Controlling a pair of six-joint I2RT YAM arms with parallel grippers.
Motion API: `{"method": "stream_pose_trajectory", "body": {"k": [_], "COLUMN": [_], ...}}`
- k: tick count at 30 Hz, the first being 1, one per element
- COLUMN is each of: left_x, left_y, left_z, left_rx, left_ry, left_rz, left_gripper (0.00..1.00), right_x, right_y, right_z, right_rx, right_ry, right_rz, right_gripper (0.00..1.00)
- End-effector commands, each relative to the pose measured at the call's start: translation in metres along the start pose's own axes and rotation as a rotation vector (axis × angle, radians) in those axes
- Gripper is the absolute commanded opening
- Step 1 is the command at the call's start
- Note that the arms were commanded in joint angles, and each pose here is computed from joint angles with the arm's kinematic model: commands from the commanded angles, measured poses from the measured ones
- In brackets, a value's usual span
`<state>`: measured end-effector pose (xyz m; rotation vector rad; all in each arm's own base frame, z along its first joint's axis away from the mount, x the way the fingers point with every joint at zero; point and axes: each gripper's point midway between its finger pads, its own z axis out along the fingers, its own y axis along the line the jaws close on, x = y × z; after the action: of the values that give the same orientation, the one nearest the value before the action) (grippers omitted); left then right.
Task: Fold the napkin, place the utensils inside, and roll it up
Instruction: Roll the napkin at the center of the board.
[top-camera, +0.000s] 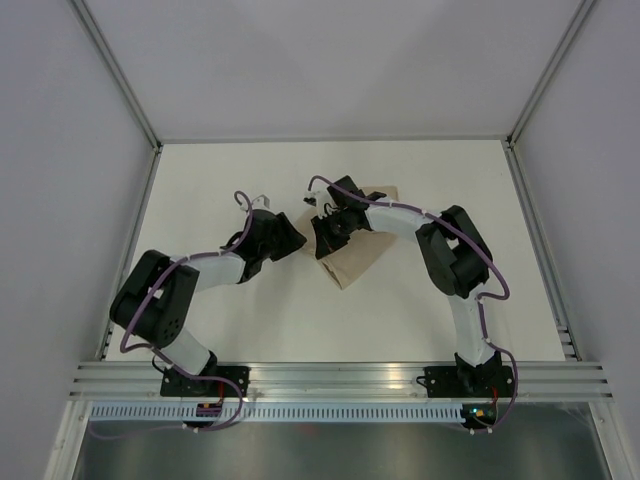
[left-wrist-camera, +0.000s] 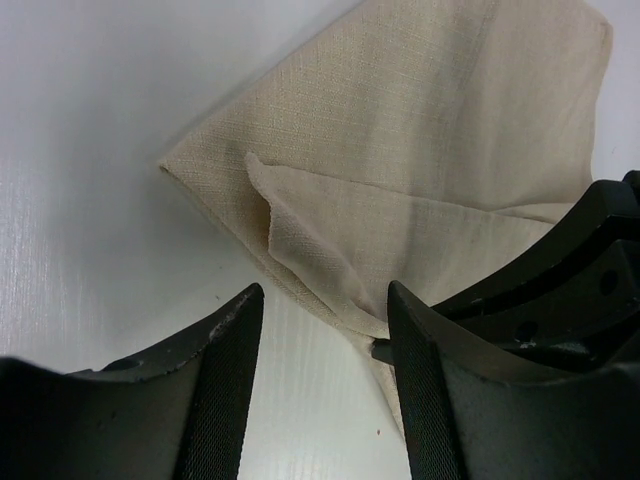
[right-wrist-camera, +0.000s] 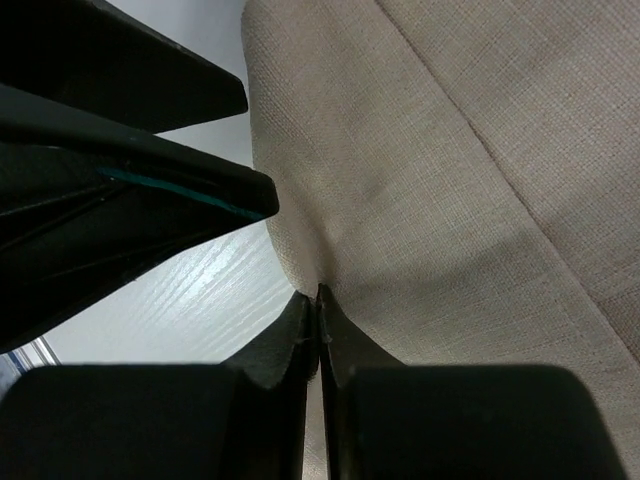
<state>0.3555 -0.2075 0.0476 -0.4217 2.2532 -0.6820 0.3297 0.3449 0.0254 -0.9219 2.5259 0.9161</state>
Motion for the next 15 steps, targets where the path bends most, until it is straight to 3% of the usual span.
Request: {"method": "stream_pose_trajectory", "body": {"k": [1,8,12,15], "left_x": [-0.02,-0.078,-0.122,-0.155], "left_y": [-0.019,-0.03,-0.044,-0.058], "left_z": [-0.008,-0.054,-0.086,-0.111], "left_rx": [0.061,-0.049,-0.087,-0.081], "left_ry": [-0.066,-0.204,-0.292,-0.354], "left_rz": [-0.036,-0.055,-0.059,-0.072], "left_gripper": [0.59,0.63,0.64,0.64], "right_x": [0.013,0.001,-0.007,-0.016], "right_y": [-0.003,0.004,0.009,0.013], "right_z": [-0.004,-0.014,-0.019,-0.027], "right_rx": [0.047,0.138,0.244,0.382], "right_ry": [0.041,0.005,-0.02,-0.057], "right_rz": [-0.009,-0.079,-0.145,-0.208], "right_gripper": [0.13,0.31,0.43,0.46]}}
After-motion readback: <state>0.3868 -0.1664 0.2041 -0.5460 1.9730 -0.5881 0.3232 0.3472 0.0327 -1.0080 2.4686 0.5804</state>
